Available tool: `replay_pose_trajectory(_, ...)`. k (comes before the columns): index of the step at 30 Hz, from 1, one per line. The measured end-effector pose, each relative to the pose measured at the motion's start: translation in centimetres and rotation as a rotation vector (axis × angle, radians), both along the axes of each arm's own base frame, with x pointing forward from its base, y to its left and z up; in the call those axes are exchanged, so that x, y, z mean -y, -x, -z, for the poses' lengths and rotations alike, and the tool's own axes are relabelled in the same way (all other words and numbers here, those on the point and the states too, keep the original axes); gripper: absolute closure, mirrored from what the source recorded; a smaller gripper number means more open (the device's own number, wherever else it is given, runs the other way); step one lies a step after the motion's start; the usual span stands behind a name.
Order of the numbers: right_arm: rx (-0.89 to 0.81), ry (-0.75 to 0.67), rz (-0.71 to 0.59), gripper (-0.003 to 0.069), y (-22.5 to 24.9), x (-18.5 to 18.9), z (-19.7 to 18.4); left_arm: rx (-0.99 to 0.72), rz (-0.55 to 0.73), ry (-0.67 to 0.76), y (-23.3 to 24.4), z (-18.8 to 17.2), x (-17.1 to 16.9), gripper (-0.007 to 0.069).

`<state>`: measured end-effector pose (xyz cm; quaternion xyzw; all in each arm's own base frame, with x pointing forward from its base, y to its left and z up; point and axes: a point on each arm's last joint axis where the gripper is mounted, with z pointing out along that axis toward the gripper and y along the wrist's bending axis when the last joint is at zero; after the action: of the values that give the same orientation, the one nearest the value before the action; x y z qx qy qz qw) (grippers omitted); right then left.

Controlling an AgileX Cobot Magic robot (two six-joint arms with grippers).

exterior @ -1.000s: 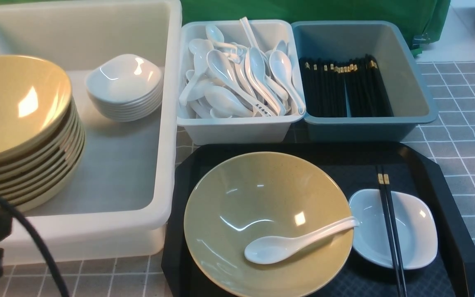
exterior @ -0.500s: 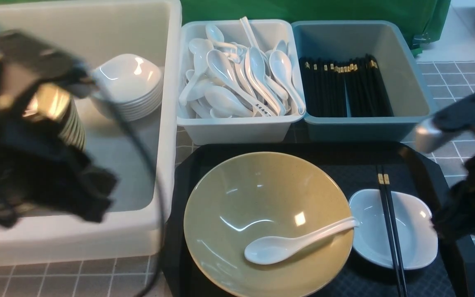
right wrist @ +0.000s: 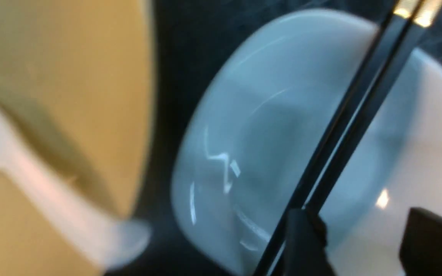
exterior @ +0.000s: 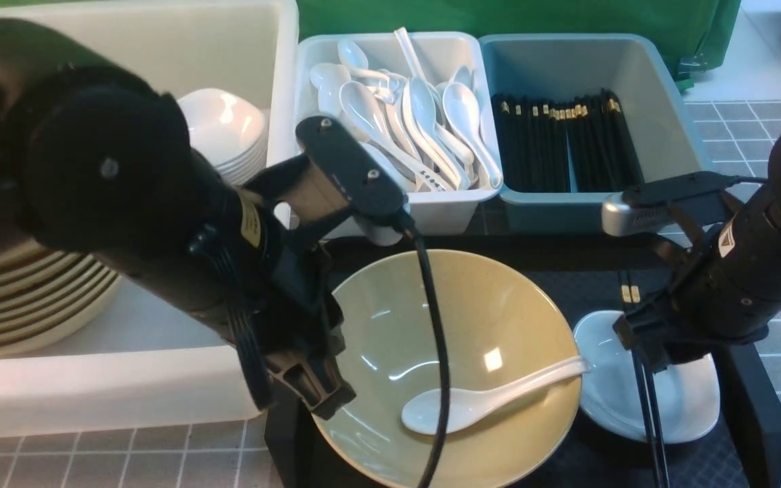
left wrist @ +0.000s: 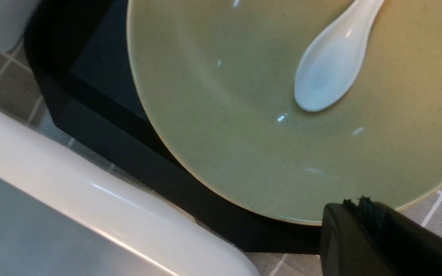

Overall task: On grey table put chopsticks spoon bowls plates into blue grey white boxes.
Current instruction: 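Move the grippers toward the tableware on the black tray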

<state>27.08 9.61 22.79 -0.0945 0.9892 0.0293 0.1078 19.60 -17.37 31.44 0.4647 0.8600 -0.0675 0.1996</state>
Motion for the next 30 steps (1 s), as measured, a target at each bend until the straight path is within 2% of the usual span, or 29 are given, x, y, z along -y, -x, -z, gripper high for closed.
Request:
replay_pose_trajectory(4, -0.017, 0.0, 0.021, 0.0213, -0.8, -0.2, 1.4, 0.034, 0.005, 0.011, -0.3, 0.0, 0.1, 0.0634)
replay_pose_trajectory(11, -0.081, 0.017, 0.026, 0.0204, -1.5, -0.5, 3.7, 0.08, 0.003, 0.048, -0.6, -0.2, 0.4, 0.0634)
replay_pose_trajectory(18, -0.07, 0.012, 0.033, 0.022, -1.7, -0.6, 3.9, 0.084, 0.004, 0.048, -0.7, -0.2, 0.4, 0.0634)
replay_pose_trajectory(23, -0.065, 0.009, 0.034, 0.0293, -1.7, -0.6, 3.9, 0.084, 0.006, 0.047, -0.7, -0.2, 0.4, 0.0634)
replay_pose_trajectory(30, -0.064, 0.007, 0.035, 0.0484, -1.7, -0.6, 3.9, 0.084, 0.006, 0.047, -0.7, -0.2, 0.4, 0.0634)
